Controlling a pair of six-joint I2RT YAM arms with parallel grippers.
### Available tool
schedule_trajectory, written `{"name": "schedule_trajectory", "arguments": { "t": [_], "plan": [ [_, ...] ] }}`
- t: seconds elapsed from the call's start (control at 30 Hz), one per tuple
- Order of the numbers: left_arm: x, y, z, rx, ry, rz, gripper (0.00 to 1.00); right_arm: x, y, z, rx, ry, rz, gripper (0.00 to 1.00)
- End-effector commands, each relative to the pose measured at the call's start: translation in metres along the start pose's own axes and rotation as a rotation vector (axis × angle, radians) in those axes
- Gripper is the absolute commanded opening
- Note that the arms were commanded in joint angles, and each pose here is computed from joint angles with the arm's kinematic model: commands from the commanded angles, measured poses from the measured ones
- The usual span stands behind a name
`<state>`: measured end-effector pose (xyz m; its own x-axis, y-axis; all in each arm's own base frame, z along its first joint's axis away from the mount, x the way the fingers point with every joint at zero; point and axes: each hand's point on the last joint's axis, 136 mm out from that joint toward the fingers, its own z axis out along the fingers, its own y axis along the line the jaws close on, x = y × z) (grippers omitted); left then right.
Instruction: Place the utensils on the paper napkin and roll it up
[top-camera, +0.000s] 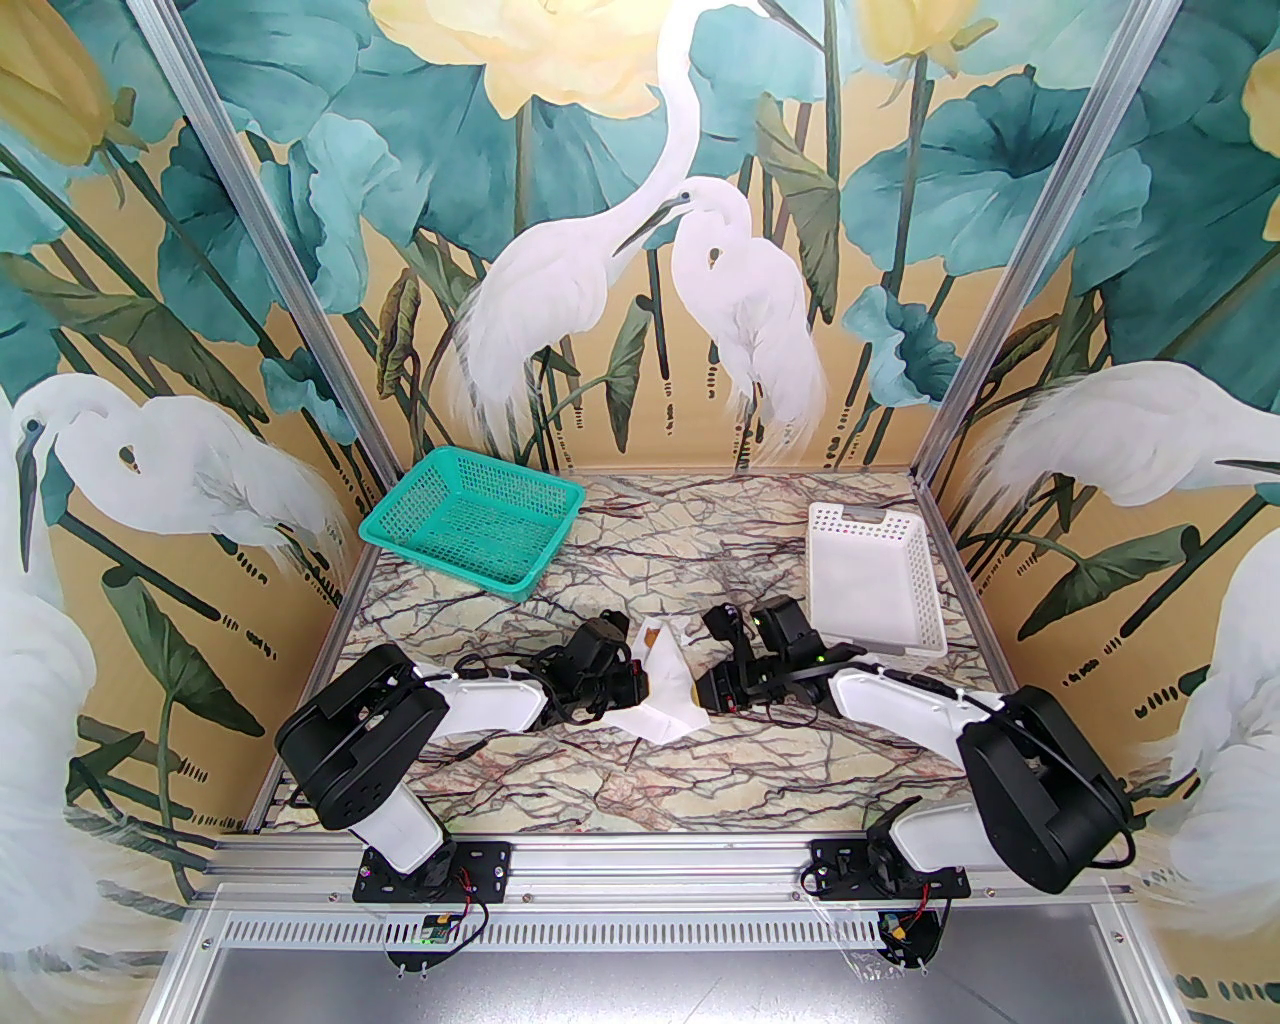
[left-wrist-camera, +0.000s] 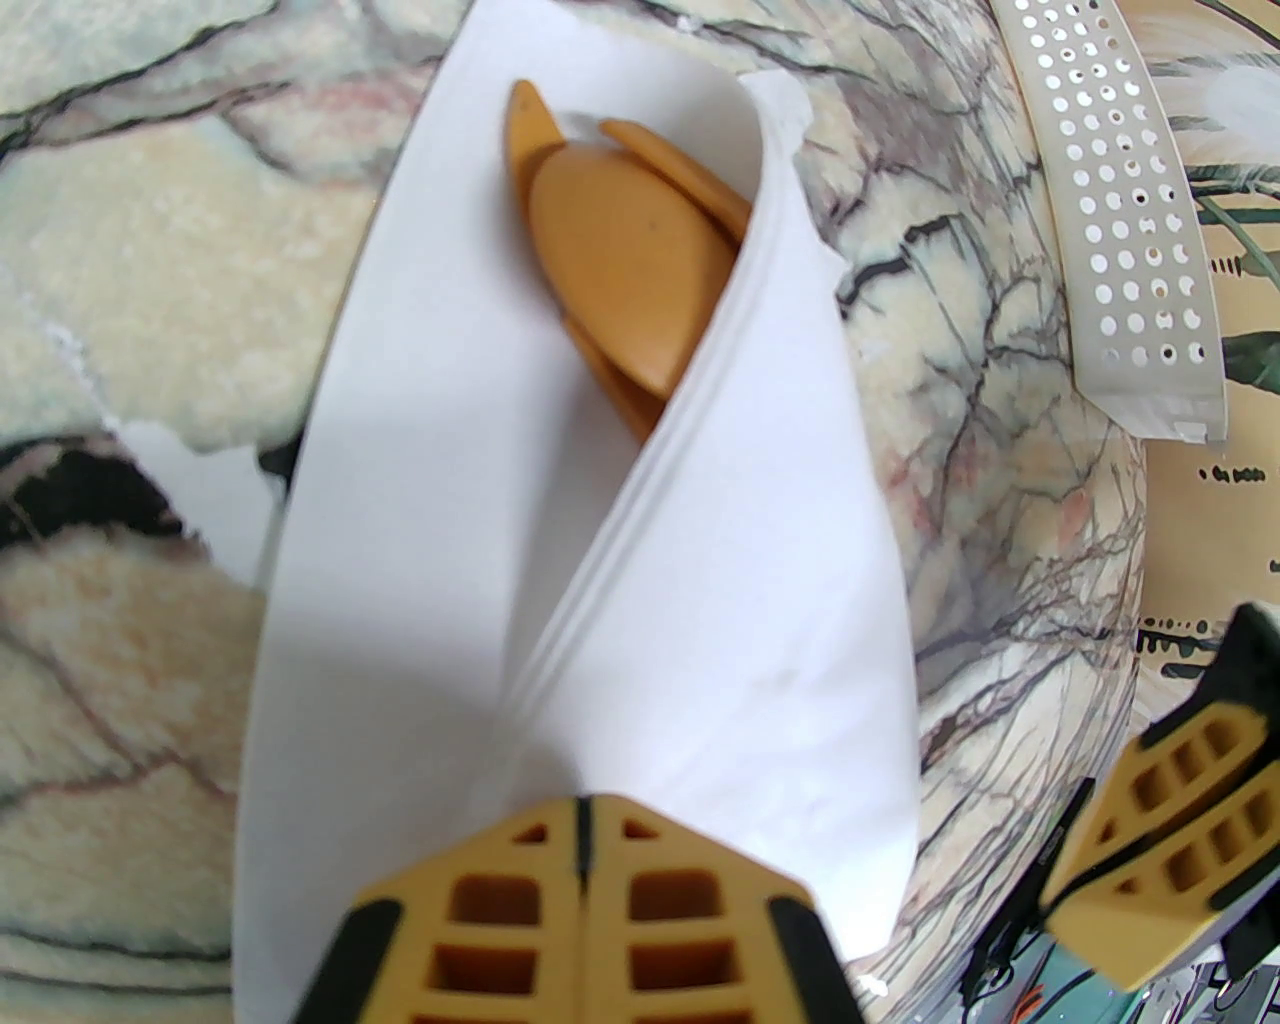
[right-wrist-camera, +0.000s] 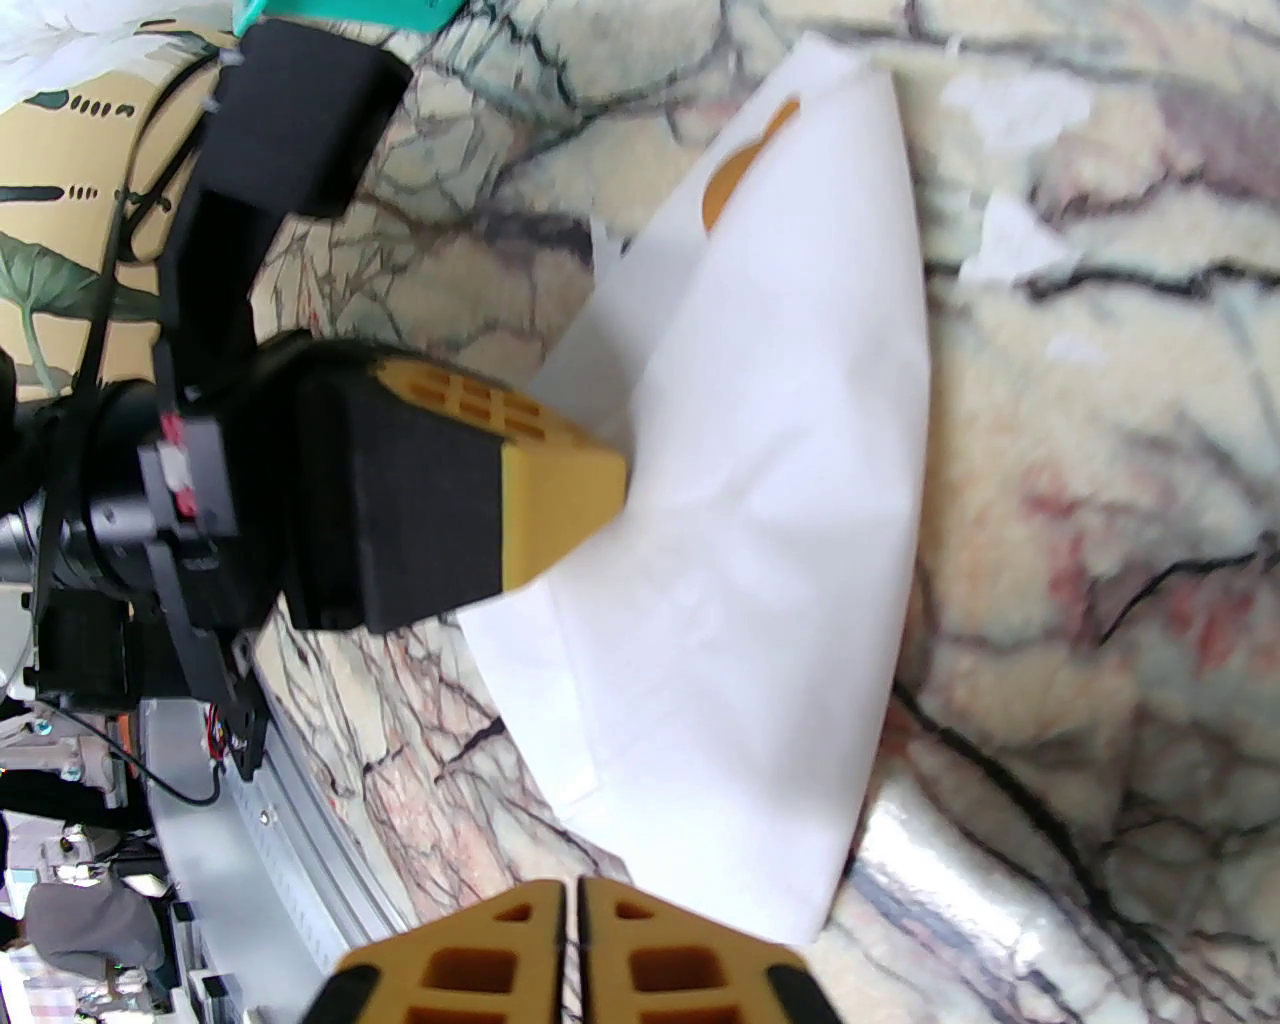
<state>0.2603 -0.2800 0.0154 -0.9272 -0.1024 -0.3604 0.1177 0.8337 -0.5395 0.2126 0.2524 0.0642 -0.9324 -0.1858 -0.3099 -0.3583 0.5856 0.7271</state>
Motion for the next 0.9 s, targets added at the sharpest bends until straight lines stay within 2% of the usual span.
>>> {"name": "schedule_trajectory", "arguments": {
  "t": [0.0,0.53,0.87],
  "plan": [
    [0.05,0.073,0.003,-0.272,0.156,-0.005,0.0,-0.001,0.004,0.009,-0.072,0.004,0.017,0.08],
    [0.047,0.069,0.004,-0.26,0.152,0.004,0.0,-0.012,-0.014,0.03,-0.043,0.02,0.03,0.08],
    [0.031,0.047,0.002,-0.194,0.122,0.039,0.0,0.015,-0.043,0.04,0.036,0.103,0.089,0.07]
  ]
}}
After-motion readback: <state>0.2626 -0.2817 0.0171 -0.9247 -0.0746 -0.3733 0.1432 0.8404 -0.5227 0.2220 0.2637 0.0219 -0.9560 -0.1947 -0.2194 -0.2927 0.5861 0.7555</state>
